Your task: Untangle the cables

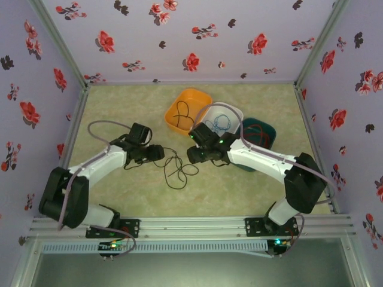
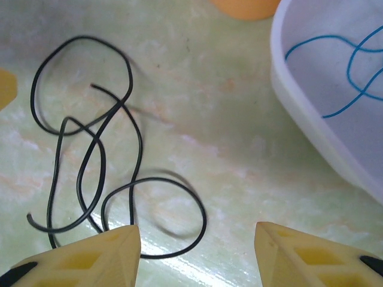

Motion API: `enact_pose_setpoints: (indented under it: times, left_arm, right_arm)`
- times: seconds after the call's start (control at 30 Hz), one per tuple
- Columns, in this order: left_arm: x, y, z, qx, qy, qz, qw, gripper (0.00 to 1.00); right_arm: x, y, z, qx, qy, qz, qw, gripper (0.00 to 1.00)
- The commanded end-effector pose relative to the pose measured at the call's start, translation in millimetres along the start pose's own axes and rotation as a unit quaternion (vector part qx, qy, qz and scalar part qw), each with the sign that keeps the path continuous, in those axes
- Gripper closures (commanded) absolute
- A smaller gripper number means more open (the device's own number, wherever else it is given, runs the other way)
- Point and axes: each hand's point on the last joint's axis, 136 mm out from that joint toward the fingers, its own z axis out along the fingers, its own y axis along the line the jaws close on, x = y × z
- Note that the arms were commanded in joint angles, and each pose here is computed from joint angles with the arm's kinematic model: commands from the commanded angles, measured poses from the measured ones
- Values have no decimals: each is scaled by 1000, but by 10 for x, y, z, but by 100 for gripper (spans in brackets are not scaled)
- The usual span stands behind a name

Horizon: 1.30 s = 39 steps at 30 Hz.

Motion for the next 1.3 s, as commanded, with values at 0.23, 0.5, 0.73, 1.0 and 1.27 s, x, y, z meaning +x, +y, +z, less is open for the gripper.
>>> enact_pose_setpoints:
  times: [0.23,0.5,0.73,1.0,1.27]
  left_arm:
    - [-91,205,327,-63,30,23,997,47]
    - [51,311,507,-81,65,21,994,56]
    - [103,342,526,-84,70,17,994,65]
    - [139,313,581,-81,72,22,994,82]
    - [71,321,515,-88,47,17,995,100]
  right_arm:
    - [370,187,110,5,44,-72,996,43]
    - [122,444,223,-35,26,-10,999,40]
    - [28,548,468,-58,36,18,998,42]
    - [9,574,725,-89,56,52,993,57]
    - [-74,588,615,-105,44,51,992,98]
